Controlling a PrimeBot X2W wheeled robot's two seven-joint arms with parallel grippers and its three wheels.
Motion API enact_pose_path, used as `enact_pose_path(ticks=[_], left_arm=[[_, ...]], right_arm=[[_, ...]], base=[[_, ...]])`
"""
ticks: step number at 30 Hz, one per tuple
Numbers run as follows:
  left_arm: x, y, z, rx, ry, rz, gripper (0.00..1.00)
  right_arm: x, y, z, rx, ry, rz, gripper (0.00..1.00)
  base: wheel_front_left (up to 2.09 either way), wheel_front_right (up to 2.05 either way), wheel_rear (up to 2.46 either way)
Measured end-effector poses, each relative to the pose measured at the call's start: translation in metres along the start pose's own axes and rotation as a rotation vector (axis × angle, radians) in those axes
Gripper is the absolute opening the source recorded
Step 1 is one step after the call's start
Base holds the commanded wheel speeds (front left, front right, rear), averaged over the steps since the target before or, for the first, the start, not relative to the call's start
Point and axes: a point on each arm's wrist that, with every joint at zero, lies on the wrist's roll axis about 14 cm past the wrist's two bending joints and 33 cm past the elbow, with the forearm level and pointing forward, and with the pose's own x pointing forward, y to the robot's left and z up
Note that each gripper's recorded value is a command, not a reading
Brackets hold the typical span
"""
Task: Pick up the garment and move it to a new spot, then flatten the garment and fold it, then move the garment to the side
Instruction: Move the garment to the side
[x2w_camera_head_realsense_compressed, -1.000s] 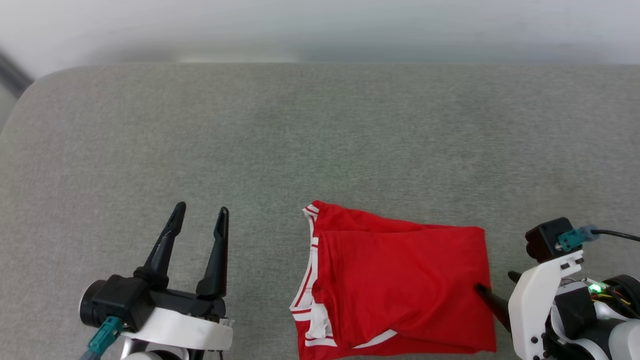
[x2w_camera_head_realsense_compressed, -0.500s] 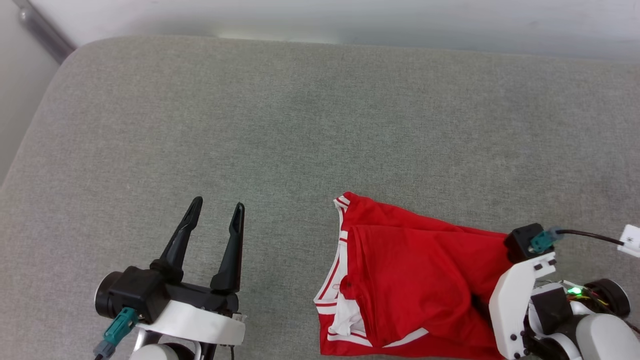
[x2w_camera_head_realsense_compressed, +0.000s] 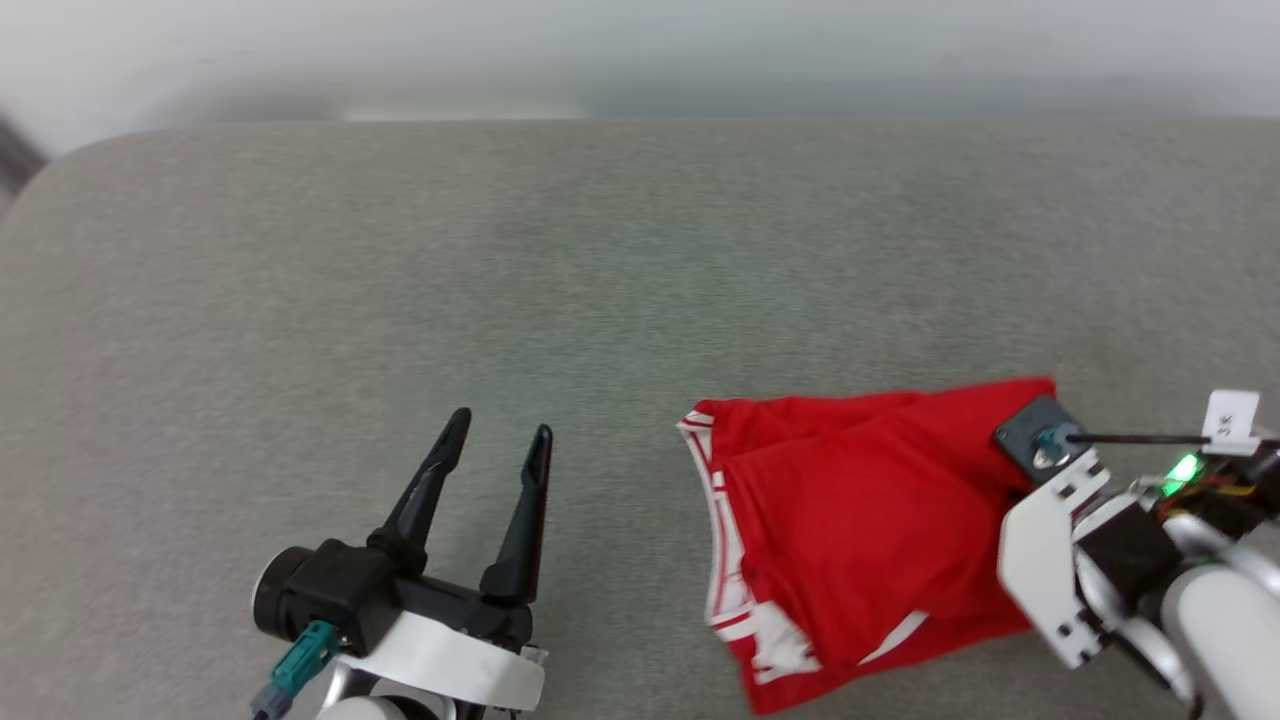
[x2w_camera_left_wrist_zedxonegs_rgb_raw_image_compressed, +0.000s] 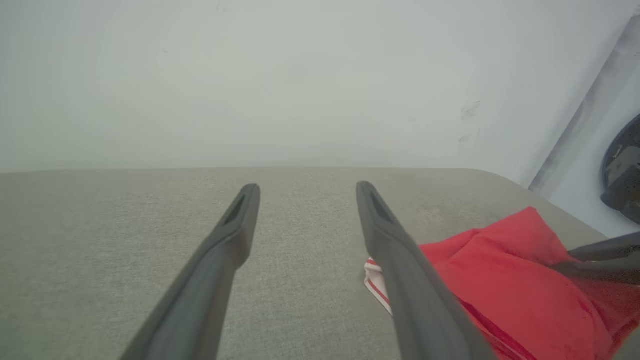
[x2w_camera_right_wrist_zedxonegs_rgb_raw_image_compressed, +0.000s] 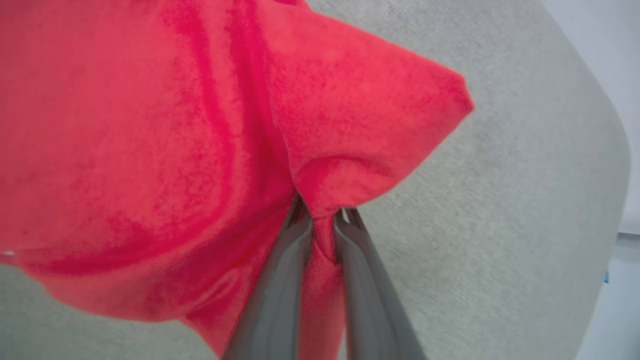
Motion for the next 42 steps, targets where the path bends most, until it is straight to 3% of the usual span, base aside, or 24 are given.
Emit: enact_pose_path(ticks=[5,11,19,27,33,38,39,40,42], left_arm=[[0.026,-0.041,-0.013,-0.052,0.008,-0.125,1.0],[0.062,-0.077,-0.035,-0.128,0.03,-0.253,1.0],[0.102,-0.117,-0.072,-0.178,0.051,-0.435,1.0],[0.122,-0.136,-0.103,-0.209,0.052,-0.548,1.0],[0.129,-0.128,-0.115,-0.215,0.046,-0.545,1.0],[0.128,-0.115,-0.122,-0.198,0.064,-0.519,1.0],[0.128,-0.113,-0.122,-0.195,0.065,-0.515,1.0],[0.128,-0.112,-0.121,-0.193,0.064,-0.511,1.0],[0.129,-0.11,-0.115,-0.187,0.054,-0.501,1.0]], right_arm=[[-0.029,-0.061,-0.006,-0.126,0.022,-0.158,0.0],[-0.053,-0.128,-0.041,-0.243,0.117,-0.312,0.0],[-0.063,-0.193,-0.107,-0.226,0.268,-0.413,0.0],[-0.075,-0.251,-0.168,-0.164,0.379,-0.529,0.0],[-0.075,-0.278,-0.197,-0.142,0.404,-0.597,0.0],[-0.052,-0.273,-0.206,-0.114,0.378,-0.587,0.01],[-0.051,-0.274,-0.205,-0.115,0.369,-0.591,0.79],[-0.053,-0.277,-0.204,-0.114,0.361,-0.602,1.0],[-0.053,-0.279,-0.198,-0.119,0.341,-0.616,1.0]], base=[[0.0,0.0,0.0],[0.0,0.0,0.0],[0.0,0.0,0.0],[0.0,0.0,0.0],[0.0,0.0,0.0],[0.0,0.0,0.0],[0.0,0.0,0.0],[0.0,0.0,0.0],[0.0,0.0,0.0]])
